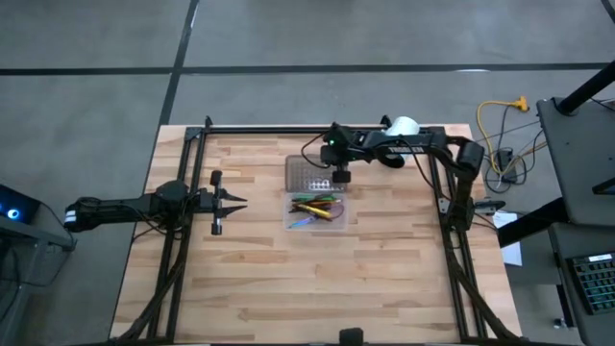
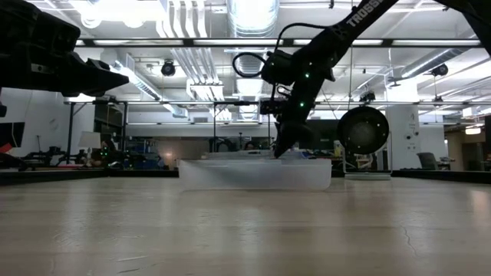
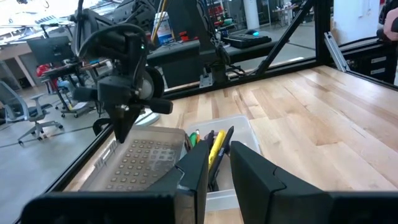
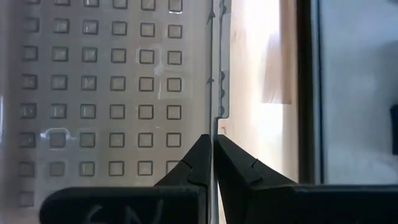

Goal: Pick & place school supplies into a supply box
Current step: Close the supply box

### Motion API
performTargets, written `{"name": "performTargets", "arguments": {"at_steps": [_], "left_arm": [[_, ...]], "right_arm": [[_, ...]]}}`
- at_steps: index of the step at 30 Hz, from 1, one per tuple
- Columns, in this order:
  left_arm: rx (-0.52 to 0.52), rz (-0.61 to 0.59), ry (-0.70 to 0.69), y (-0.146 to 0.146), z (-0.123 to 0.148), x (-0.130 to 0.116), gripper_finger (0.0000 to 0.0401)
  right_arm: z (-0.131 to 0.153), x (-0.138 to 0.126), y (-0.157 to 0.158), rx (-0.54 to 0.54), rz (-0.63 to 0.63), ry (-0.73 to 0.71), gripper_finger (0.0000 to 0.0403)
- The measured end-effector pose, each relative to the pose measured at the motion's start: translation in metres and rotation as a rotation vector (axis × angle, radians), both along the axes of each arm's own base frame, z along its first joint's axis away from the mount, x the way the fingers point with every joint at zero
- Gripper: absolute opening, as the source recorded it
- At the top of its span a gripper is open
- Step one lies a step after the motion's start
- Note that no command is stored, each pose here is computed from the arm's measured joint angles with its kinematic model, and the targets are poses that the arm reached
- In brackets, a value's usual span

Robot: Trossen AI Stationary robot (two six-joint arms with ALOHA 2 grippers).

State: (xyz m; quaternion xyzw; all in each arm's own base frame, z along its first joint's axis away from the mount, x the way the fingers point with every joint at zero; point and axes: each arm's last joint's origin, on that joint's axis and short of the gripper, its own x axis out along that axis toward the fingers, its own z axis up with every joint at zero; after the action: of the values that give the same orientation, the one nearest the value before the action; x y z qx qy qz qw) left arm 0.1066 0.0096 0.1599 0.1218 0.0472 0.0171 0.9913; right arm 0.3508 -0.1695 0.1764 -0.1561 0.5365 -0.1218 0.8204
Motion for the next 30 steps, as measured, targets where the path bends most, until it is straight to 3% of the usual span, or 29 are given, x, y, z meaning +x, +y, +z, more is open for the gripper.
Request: {"name": "performTargets", "arguments": {"at_steps": [14, 30], "left_arm": [[0.000, 0.000, 0.000, 0.000, 0.000, 0.000, 0.0054], [0.000, 0.000, 0.000, 0.000, 0.000, 0.000, 0.0054]], "right_arm": [[0.003, -0.004, 0.007, -0.047, 0.004, -0.066, 0.0008], [0.000, 0.013, 0.047, -0.244, 0.062, -0.065, 0.0008]]}}
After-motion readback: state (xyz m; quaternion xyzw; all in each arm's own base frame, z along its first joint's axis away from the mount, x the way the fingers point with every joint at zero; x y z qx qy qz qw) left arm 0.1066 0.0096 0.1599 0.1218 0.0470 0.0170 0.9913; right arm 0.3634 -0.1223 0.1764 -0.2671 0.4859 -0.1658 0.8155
